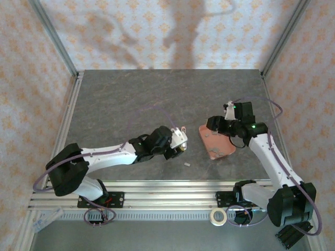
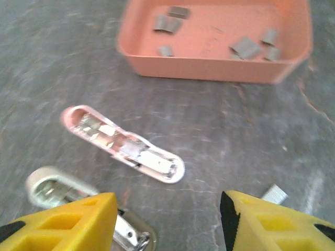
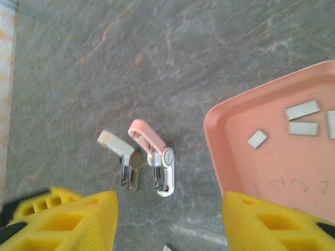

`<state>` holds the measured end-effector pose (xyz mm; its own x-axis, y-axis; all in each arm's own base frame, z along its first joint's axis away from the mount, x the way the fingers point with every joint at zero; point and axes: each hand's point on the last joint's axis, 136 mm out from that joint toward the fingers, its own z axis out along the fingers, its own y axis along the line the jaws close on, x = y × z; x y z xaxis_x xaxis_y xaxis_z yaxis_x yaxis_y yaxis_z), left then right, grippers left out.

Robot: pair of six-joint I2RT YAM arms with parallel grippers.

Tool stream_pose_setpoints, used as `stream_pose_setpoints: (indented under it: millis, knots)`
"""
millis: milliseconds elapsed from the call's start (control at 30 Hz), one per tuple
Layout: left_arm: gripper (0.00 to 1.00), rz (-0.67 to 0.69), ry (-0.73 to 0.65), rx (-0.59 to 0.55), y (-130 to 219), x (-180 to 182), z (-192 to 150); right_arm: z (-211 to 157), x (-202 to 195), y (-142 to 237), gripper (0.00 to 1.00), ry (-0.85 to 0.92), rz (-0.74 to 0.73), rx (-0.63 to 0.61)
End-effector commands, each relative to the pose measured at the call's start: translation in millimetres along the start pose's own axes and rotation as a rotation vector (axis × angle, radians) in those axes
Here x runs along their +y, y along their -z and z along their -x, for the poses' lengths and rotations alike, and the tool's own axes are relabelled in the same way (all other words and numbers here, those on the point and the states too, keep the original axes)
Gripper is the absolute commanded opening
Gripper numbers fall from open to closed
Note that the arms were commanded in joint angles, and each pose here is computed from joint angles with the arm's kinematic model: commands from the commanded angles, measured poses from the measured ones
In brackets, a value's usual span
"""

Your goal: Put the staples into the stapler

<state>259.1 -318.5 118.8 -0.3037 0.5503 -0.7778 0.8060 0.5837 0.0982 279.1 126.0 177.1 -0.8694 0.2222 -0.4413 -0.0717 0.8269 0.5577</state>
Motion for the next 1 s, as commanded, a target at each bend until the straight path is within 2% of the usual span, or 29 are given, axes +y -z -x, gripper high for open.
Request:
stream_pose_setpoints:
  millis: [0, 333, 633, 833, 967]
  knots:
    - [0.58, 0.103, 0.297, -0.120, 12, 30, 10, -14, 8, -1, 0.54, 0.088, -0.047, 0.067]
    - [0.64, 0.211, 0.623, -0.185, 40, 57, -33, -61, 13, -27, 0.50, 0.239, -0.202, 0.283]
    - [0.72, 0.281, 0.773, -0.141, 65, 66, -72, -101, 19, -47, 0.49, 0.419, -0.318, 0.440]
    - [0.74, 0.314, 0.863, -0.177, 83, 69, -89, -125, 18, -59, 0.49, 0.532, -0.387, 0.543]
    - [0.81, 0.355, 0.905, -0.196, 97, 73, -103, -138, 18, -70, 0.48, 0.587, -0.416, 0.596]
